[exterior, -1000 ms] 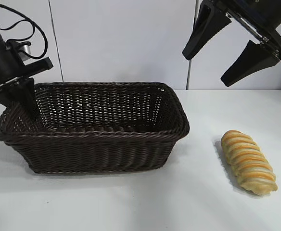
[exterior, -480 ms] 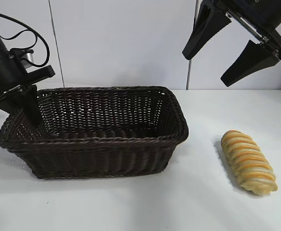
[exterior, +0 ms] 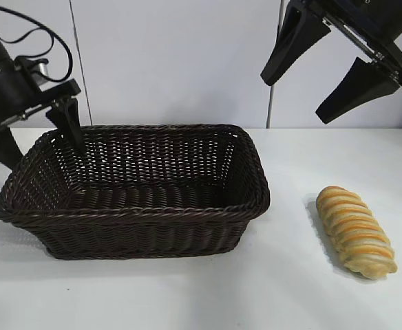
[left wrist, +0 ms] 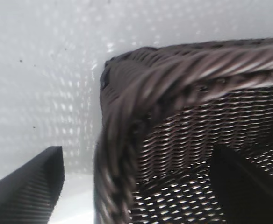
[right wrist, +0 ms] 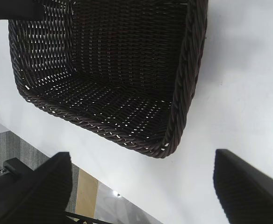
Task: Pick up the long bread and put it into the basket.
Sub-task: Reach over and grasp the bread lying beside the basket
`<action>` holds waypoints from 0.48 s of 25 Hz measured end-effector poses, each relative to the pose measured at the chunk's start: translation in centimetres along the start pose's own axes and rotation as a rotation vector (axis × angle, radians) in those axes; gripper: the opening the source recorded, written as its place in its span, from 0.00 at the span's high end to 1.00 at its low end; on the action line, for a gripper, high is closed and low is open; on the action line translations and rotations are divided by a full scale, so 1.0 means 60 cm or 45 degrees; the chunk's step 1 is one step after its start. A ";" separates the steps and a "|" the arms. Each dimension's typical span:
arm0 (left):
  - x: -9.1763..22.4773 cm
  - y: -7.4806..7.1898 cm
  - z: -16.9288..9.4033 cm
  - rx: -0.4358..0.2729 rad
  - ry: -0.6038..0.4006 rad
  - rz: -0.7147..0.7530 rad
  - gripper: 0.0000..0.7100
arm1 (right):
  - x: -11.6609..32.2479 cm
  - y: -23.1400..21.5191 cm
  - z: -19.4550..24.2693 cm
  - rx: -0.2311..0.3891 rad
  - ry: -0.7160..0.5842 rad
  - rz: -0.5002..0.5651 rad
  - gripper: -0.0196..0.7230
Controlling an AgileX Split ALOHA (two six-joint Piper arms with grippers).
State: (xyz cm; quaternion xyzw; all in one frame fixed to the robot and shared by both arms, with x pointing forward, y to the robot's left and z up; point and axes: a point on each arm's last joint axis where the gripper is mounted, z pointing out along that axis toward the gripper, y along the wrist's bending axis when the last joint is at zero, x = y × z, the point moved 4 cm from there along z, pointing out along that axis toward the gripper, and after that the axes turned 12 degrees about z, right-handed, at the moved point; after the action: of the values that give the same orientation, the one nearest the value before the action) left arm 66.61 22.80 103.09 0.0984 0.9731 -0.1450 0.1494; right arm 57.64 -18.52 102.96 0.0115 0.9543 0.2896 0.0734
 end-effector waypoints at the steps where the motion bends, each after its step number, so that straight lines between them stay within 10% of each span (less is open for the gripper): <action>1: -0.005 -0.003 -0.029 -0.037 -0.049 0.015 0.12 | 0.000 0.000 0.000 0.000 -0.001 0.000 0.21; 12: 0.000 0.067 -0.169 -0.556 -0.207 -0.005 0.19 | -0.002 0.000 0.000 0.000 -0.009 0.000 0.21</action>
State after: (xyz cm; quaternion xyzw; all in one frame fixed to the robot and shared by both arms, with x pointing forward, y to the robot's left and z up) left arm 64.88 29.71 111.35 0.0497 0.9664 0.0611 0.2447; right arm 57.73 -18.53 102.97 0.0126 0.9540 0.2894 0.0769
